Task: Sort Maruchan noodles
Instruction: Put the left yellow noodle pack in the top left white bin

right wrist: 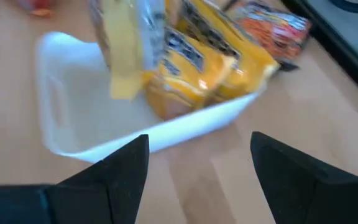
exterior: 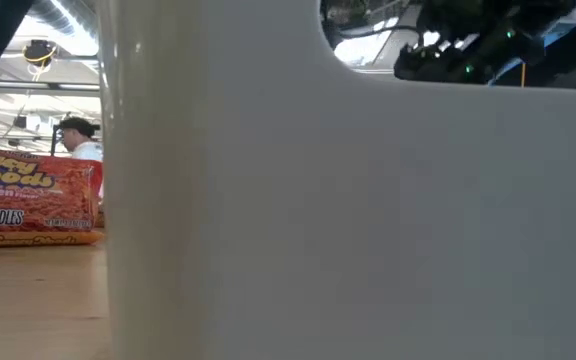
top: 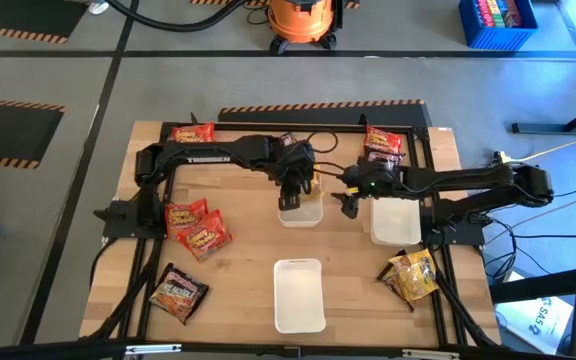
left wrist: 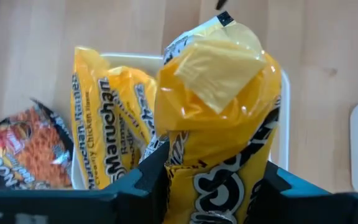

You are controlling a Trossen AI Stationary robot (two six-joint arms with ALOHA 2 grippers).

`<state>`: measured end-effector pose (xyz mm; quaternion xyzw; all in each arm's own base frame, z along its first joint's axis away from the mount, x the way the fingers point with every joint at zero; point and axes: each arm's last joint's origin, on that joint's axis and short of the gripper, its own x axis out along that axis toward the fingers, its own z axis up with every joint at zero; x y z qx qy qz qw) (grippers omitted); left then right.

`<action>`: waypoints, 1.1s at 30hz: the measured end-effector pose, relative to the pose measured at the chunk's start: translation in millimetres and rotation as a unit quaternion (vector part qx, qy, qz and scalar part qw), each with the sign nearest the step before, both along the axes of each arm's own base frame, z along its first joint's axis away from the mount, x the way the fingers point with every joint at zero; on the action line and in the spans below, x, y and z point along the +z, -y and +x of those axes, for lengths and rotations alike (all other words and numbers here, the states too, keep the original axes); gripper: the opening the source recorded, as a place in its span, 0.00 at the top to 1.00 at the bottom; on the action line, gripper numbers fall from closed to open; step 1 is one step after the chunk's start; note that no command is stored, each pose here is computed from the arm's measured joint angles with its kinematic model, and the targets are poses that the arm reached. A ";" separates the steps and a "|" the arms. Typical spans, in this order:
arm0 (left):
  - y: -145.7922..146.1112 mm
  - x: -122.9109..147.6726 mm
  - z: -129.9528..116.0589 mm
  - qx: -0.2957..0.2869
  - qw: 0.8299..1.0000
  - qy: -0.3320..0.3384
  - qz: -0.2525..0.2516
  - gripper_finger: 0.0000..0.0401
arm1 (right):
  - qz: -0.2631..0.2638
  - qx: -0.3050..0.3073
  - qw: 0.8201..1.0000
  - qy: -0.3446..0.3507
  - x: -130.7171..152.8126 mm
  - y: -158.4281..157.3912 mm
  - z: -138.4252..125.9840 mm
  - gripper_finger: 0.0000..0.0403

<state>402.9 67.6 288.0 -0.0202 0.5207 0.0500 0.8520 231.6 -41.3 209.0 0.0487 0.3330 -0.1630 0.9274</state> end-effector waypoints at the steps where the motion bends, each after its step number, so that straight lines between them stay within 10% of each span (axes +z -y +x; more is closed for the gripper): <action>1: -0.5 -2.2 1.8 0.001 1.000 -0.015 0.001 0.66 | -0.002 -0.009 1.000 -0.002 -4.4 0.2 -1.4 0.35; 33: 4.4 -39.6 16.4 0.022 0.998 -0.056 -0.003 0.66 | 0.024 -0.030 0.999 0.027 -25.8 -0.7 -6.6 0.35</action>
